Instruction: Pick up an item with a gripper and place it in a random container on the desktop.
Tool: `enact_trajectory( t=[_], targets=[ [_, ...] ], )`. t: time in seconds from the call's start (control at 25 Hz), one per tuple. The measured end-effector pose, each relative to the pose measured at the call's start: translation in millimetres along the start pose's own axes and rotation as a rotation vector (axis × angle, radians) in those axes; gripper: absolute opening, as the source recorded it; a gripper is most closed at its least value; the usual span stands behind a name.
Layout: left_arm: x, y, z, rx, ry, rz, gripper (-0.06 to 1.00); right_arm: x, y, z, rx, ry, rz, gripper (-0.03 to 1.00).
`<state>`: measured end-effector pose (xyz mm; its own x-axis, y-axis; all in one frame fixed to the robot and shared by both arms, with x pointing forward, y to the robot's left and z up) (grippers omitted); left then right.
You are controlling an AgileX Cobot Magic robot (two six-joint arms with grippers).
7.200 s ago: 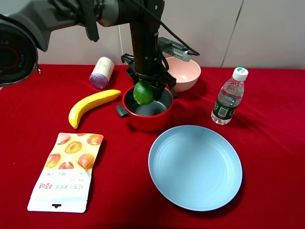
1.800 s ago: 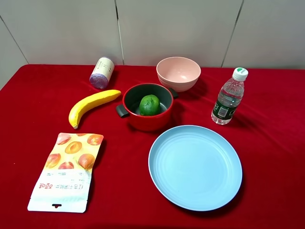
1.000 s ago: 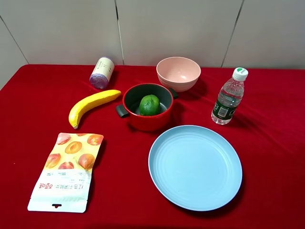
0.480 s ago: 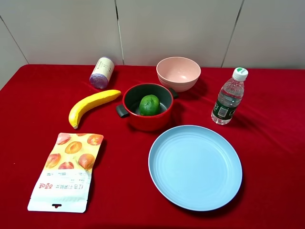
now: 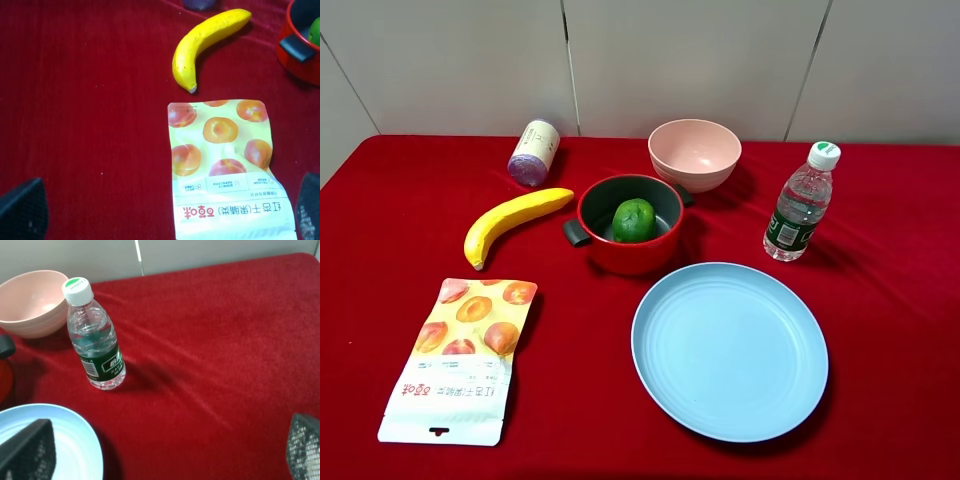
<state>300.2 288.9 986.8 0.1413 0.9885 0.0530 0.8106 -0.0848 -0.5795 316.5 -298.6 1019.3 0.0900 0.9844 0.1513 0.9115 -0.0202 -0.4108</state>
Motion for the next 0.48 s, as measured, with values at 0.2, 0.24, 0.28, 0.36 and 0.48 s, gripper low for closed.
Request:
enact_trajectory(
  t=[0.2,0.24,0.28,0.36,0.48],
  targets=[
    [0.0,0.0,0.0,0.000,0.000,0.000,0.99,0.0,0.0,0.0,0.000,0.000,0.000,0.69],
    [0.0,0.0,0.0,0.000,0.000,0.000,0.99,0.0,0.0,0.0,0.000,0.000,0.000,0.69],
    [0.0,0.0,0.0,0.000,0.000,0.000,0.99,0.0,0.0,0.0,0.000,0.000,0.000,0.69],
    [0.0,0.0,0.0,0.000,0.000,0.000,0.99,0.0,0.0,0.0,0.000,0.000,0.000,0.69],
    [0.0,0.0,0.0,0.000,0.000,0.000,0.99,0.0,0.0,0.0,0.000,0.000,0.000,0.69]
  ],
)
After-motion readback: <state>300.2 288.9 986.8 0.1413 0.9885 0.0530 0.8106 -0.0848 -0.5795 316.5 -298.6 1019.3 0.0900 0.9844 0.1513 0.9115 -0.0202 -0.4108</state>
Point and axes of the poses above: a point on each arm's last joint axis where the gripper is mounted, y pointing out along that axis toward the gripper, x along the wrist's bending axis when the last joint is at zero, z = x × y, the point moved 9 cm from there along y, pointing out along that axis toward the gripper, and after that the axes turned 5 degrees about y, right-handed, at the moved point
